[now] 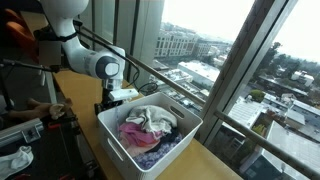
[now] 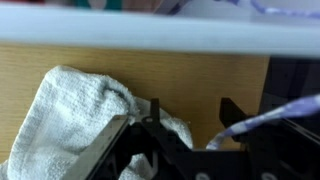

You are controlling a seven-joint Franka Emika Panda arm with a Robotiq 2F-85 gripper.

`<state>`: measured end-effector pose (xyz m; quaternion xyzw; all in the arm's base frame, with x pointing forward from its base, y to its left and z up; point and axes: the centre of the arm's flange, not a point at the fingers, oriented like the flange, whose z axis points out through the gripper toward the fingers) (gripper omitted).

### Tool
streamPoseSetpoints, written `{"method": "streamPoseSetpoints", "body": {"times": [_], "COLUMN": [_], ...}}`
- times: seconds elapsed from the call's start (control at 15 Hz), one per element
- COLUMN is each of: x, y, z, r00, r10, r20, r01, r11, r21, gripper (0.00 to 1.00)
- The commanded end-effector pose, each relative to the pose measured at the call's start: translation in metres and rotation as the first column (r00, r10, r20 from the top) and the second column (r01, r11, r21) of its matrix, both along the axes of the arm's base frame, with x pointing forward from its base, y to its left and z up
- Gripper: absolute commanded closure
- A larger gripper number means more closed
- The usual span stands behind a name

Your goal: Put the pile of cloths on the table into the white basket

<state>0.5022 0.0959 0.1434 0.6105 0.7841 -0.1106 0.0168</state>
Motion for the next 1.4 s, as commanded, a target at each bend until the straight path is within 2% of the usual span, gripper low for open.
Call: {"method": "streamPoseSetpoints", "body": {"times": [0.0,0.33,0.6,0.93,1.07,1.33], "x": [0.010,0.020,0.040,0.058,0.064,0.070], "y": [-0.002,0.003,-0.001,-0.027,-0.044,-0.101], "z": [-0.004,0.016,0.058,0.114,0.135,0.173], "r00": [1.000,1.000,0.998,0.990,0.985,0.962], "r10": [0.012,-0.003,-0.037,-0.102,-0.134,-0.230], "r20": [-0.004,0.008,0.052,0.096,0.112,0.147], "r01": [-0.012,0.003,0.036,0.099,0.130,0.223], "r11": [1.000,1.000,0.999,0.994,0.991,0.973], "r21": [-0.008,0.005,0.028,0.041,0.040,0.063], "gripper": [0.66,1.00,1.00,1.00,1.00,1.00]}}
